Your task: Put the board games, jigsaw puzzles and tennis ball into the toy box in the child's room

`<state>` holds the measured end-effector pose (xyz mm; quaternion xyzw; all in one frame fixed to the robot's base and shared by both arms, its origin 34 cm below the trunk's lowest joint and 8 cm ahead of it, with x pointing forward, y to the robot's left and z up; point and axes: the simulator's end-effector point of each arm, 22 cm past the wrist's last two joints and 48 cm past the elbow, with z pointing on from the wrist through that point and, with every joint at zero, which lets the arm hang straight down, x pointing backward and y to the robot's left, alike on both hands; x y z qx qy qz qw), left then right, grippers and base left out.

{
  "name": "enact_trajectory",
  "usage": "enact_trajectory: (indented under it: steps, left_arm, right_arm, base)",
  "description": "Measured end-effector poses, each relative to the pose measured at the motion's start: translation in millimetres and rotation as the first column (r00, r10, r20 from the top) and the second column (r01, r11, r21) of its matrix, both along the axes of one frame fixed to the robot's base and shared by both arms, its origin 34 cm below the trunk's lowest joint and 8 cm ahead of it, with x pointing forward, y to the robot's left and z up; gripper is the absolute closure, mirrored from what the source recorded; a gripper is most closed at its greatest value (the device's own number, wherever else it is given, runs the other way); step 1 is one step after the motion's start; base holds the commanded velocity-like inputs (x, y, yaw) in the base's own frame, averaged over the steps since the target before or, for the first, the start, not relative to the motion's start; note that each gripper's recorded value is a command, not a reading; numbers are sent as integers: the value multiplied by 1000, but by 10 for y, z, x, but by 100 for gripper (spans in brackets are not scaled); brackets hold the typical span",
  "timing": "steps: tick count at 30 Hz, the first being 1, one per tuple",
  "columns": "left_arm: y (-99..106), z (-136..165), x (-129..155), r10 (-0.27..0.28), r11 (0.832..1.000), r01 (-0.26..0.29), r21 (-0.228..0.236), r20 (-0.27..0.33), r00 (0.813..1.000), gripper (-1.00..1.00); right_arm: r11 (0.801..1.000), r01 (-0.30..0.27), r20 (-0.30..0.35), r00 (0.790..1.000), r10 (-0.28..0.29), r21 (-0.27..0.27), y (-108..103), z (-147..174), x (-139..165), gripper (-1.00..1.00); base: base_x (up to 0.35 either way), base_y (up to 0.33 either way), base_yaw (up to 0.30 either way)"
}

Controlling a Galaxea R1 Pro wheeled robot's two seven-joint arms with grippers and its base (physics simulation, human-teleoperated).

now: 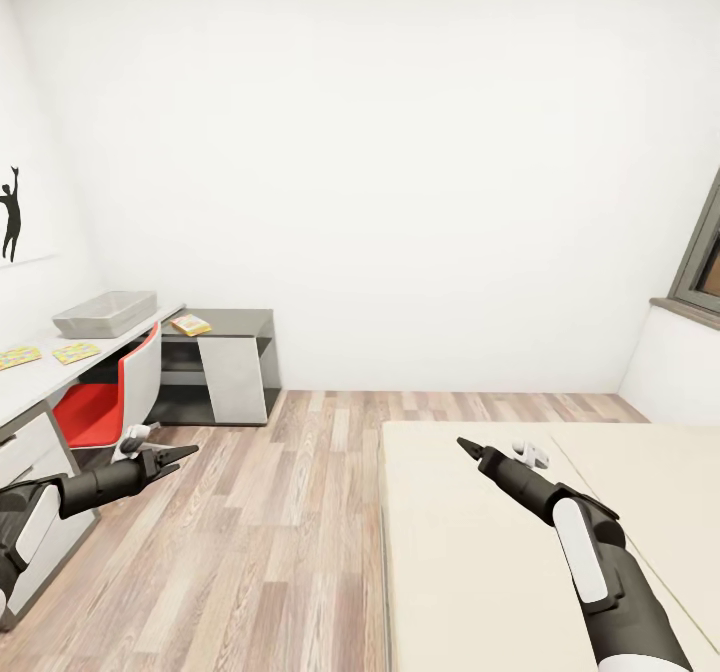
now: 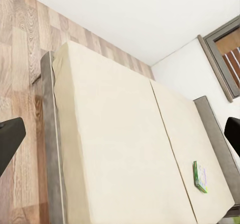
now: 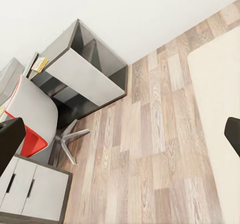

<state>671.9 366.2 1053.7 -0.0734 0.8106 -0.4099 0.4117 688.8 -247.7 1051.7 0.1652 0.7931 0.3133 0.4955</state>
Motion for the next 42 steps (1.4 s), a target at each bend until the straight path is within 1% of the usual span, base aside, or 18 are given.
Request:
enact_trajectory:
  steps: [42]
  left_arm:
    - [0, 0, 0, 0, 1000, 0, 0, 0, 1000, -100]
  right_arm:
    - [1000, 4, 3, 1000, -4, 0, -19, 7, 3, -100]
  base:
    - [-3, 0, 0]
